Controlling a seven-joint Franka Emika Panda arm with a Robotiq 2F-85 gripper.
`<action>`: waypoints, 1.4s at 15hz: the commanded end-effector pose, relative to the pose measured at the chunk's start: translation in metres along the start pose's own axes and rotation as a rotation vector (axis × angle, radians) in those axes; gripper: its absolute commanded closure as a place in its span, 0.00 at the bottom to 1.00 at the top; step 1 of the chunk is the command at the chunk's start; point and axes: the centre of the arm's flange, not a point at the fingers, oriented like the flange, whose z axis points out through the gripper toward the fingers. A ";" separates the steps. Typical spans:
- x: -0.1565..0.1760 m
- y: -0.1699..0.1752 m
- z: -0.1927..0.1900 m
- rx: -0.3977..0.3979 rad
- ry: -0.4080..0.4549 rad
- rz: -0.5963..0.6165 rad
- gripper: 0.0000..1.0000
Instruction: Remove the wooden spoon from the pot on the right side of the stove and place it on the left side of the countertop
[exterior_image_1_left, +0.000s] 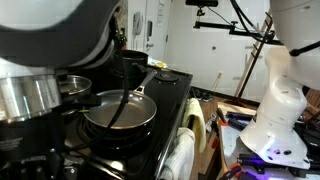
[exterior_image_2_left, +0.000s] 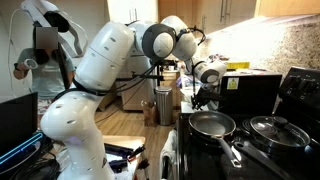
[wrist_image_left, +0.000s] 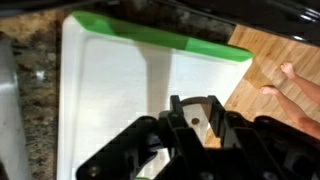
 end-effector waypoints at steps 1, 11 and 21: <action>0.020 -0.003 0.005 0.075 -0.037 0.097 0.93; 0.034 -0.039 0.047 0.007 -0.134 0.471 0.93; 0.032 -0.088 0.033 -0.101 -0.404 0.672 0.93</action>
